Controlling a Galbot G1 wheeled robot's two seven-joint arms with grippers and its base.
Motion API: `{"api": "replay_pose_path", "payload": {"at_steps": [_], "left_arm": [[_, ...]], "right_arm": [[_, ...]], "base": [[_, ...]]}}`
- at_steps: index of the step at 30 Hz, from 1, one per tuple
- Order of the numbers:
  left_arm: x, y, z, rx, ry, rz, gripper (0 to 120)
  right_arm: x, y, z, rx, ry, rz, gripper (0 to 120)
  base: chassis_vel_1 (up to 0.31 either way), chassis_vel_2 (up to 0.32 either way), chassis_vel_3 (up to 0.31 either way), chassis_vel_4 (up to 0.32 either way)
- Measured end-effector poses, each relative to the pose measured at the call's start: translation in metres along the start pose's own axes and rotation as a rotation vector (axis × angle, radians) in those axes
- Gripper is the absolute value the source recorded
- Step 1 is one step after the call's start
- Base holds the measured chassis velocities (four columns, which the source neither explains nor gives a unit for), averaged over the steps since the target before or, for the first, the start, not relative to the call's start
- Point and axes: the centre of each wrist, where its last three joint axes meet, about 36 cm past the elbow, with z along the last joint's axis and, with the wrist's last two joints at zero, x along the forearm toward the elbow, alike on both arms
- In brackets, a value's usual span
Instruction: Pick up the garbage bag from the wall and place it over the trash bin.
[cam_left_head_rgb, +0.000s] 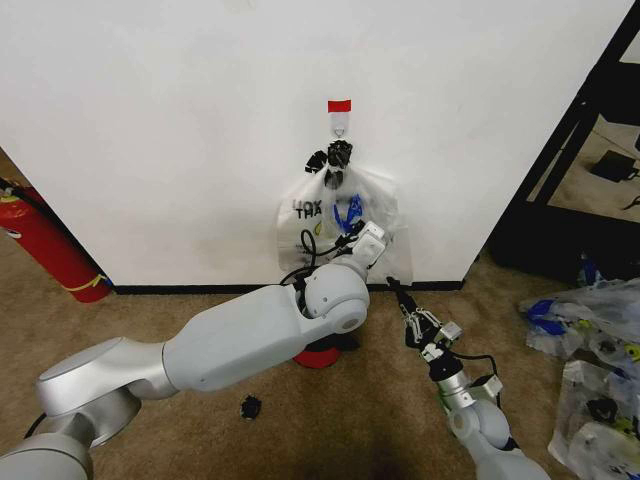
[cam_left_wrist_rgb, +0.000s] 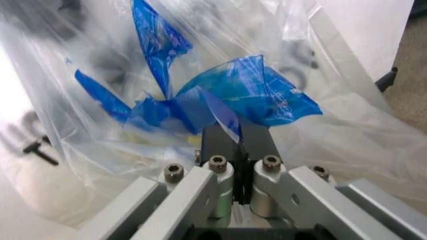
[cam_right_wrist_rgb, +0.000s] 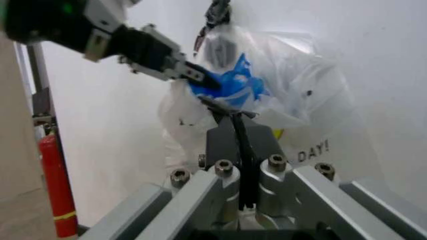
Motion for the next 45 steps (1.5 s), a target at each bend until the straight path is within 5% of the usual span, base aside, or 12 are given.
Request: {"api": "replay_pose_path", "payload": {"at_steps": [5, 14, 21, 31, 37, 45], "left_arm": [[0.014, 0.009, 0.003, 0.07, -0.01, 0.034, 0], [0.03, 0.035, 0.026, 0.261, -0.167, 0.106, 0], [0.03, 0.033, 0.055, 0.346, -0.252, 0.108, 0], [0.033, 0.042, 0.075, 0.398, -0.305, 0.064, 0], [0.033, 0.039, 0.094, 0.414, -0.312, 0.049, 0], [0.039, 0.036, 0.094, 0.426, -0.311, 0.055, 0]], "right_arm": [[0.003, -0.005, 0.001, -0.001, 0.005, 0.025, 0], [0.024, -0.011, 0.009, -0.005, 0.035, 0.078, 0], [0.032, -0.006, 0.007, 0.031, 0.055, 0.031, 0], [0.032, -0.029, -0.065, -0.039, 0.068, -0.046, 33], [-0.056, -0.056, -0.123, -0.093, 0.182, -0.069, 59], [-0.13, -0.093, -0.103, 0.046, 0.369, -0.249, 83]], "base": [[0.0, 0.0, 0.0, 0.0], [0.0, 0.0, 0.0, 0.0], [0.0, 0.0, 0.0, 0.0], [0.0, 0.0, 0.0, 0.0], [0.0, 0.0, 0.0, 0.0], [0.0, 0.0, 0.0, 0.0]]}}
